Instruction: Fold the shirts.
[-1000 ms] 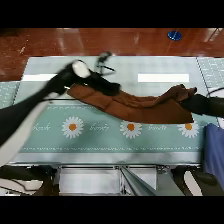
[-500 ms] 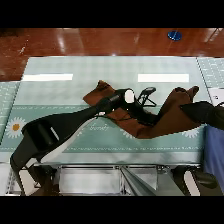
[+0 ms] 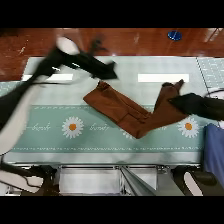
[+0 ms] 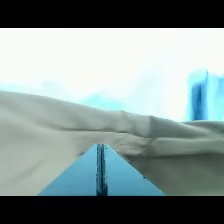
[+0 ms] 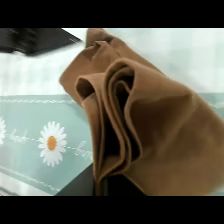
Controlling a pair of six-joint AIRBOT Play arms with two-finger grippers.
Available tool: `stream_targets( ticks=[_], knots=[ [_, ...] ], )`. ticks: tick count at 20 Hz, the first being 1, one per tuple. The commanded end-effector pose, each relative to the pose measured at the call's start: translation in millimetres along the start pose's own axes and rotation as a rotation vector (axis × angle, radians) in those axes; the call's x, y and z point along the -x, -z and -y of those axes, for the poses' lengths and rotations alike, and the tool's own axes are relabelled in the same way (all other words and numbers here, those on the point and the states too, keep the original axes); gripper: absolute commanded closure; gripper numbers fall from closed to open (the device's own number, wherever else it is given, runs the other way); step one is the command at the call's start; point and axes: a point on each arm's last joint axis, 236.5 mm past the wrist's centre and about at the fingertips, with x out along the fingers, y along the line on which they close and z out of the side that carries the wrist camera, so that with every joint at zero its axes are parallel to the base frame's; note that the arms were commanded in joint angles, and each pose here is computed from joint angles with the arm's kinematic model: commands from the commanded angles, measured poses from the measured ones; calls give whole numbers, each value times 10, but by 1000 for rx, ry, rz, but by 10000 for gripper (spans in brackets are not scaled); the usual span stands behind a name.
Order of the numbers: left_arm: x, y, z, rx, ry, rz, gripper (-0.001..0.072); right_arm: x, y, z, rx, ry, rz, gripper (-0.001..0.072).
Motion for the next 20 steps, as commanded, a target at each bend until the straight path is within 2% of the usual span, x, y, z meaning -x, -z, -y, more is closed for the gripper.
stream_targets(
  ticks=[1,3,6,13,14,15,16,20],
  knots=[
    [1433,-56,-508,-29,-220,206,690,-583,-185,-195,1,-96,-24,688],
    [2031,157,-701,6,-313,330,690,-1007,-270,-330,13,-131,-66,688],
    [2340,686,-775,48,-369,404,690,-1680,-340,-482,32,-146,-154,688],
    [1698,1593,-797,109,-297,317,690,-2885,-113,-648,4,-185,-296,687],
    [1595,1641,-830,125,-282,302,690,-3017,-76,-652,6,-184,-302,640],
    [1510,1661,-879,134,-280,300,689,-3117,-46,-644,0,-183,-308,450],
    [1452,1661,-906,139,-277,301,689,-3163,-19,-630,-13,-187,-322,297],
    [1405,1557,-935,147,-270,333,689,-2679,-32,-609,-24,-236,-452,301]
  ],
)
